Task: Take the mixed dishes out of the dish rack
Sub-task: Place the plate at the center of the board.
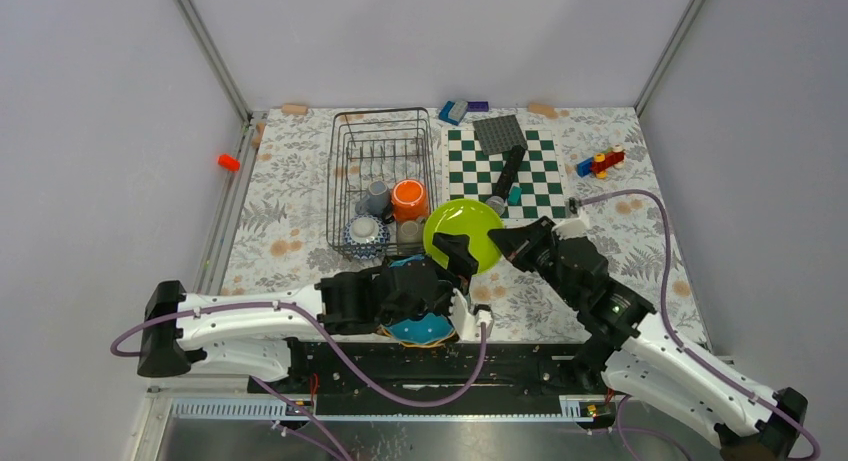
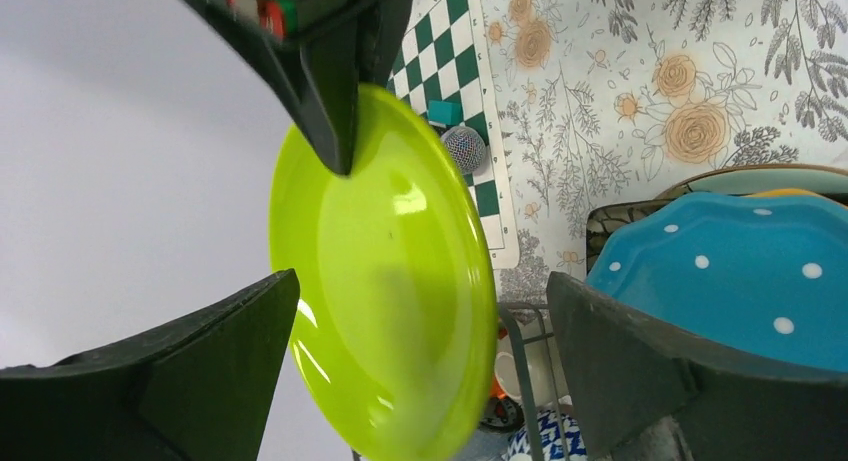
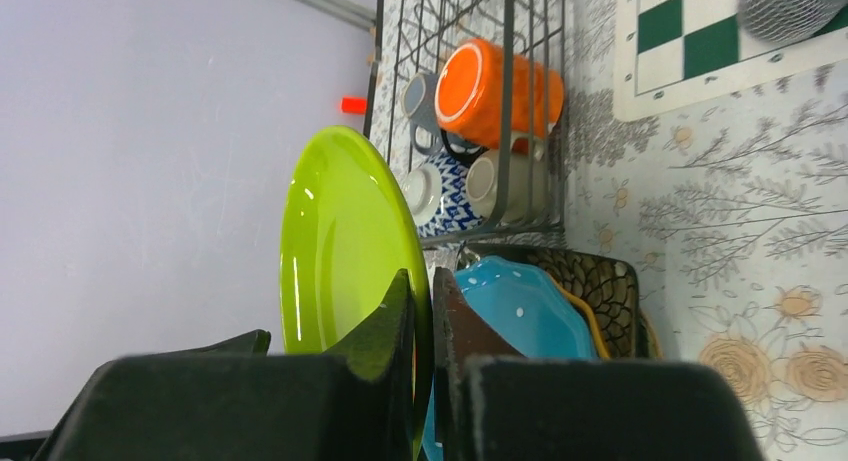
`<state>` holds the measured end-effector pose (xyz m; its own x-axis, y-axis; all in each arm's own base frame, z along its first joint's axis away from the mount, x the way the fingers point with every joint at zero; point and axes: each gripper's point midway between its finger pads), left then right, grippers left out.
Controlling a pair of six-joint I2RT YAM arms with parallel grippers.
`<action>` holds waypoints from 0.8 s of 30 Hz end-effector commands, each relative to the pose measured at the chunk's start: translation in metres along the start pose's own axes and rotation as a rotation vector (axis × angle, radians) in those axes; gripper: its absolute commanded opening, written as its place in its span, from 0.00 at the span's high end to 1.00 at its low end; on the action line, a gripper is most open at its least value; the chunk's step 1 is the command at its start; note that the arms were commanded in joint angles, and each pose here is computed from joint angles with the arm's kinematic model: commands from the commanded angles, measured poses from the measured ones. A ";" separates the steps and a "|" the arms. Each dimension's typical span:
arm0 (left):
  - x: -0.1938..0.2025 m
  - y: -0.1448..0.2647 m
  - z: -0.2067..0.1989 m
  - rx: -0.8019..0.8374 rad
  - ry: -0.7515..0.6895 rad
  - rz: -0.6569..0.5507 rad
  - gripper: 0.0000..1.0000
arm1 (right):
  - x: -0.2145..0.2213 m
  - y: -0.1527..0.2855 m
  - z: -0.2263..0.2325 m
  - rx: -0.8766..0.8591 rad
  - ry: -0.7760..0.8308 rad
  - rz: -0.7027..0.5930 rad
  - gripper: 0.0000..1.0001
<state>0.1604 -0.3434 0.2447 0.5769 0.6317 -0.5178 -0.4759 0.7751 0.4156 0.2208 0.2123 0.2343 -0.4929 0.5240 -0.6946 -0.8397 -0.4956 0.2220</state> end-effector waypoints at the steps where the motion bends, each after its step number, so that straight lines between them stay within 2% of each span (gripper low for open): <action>1: -0.019 0.012 0.019 -0.110 0.156 -0.135 0.01 | -0.020 0.012 -0.024 0.098 0.021 -0.116 1.00; 4: -0.020 0.016 0.020 -0.180 0.280 -0.219 0.01 | -0.019 0.019 -0.043 0.153 0.037 -0.142 1.00; 11: -0.004 0.042 0.067 -0.505 0.853 -0.391 0.01 | 0.007 0.024 -0.087 0.255 0.034 -0.121 1.00; 14: 0.032 0.045 0.081 -0.648 1.076 -0.323 0.01 | 0.022 0.022 -0.085 0.220 0.091 -0.052 1.00; 18: 0.105 0.050 0.093 -0.816 1.389 -0.160 0.01 | 0.045 0.014 -0.071 0.131 0.201 0.081 1.00; 19: 0.119 0.052 0.095 -0.835 1.468 -0.151 0.01 | 0.052 0.011 -0.065 0.099 0.218 0.118 1.00; 22: 0.152 0.059 0.091 -0.863 1.613 -0.141 0.01 | 0.075 0.005 -0.041 -0.043 0.250 0.234 1.00; 24: 0.164 0.065 0.086 -0.887 1.658 -0.146 0.01 | 0.083 0.000 -0.022 -0.136 0.254 0.279 1.00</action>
<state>0.2829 -0.2069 0.2511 -0.1874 -0.2367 -0.9533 -0.9521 0.2825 0.1170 0.1933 0.1895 0.1203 -0.6198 0.2393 -0.7474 -0.7503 -0.4597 0.4750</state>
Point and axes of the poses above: each gripper's point midway between its finger pads, its own y axis back along the fingers, its own z axis along the line the jaws close on, x = y × z, and after that the axes turned 14 degrees about y, right-handed
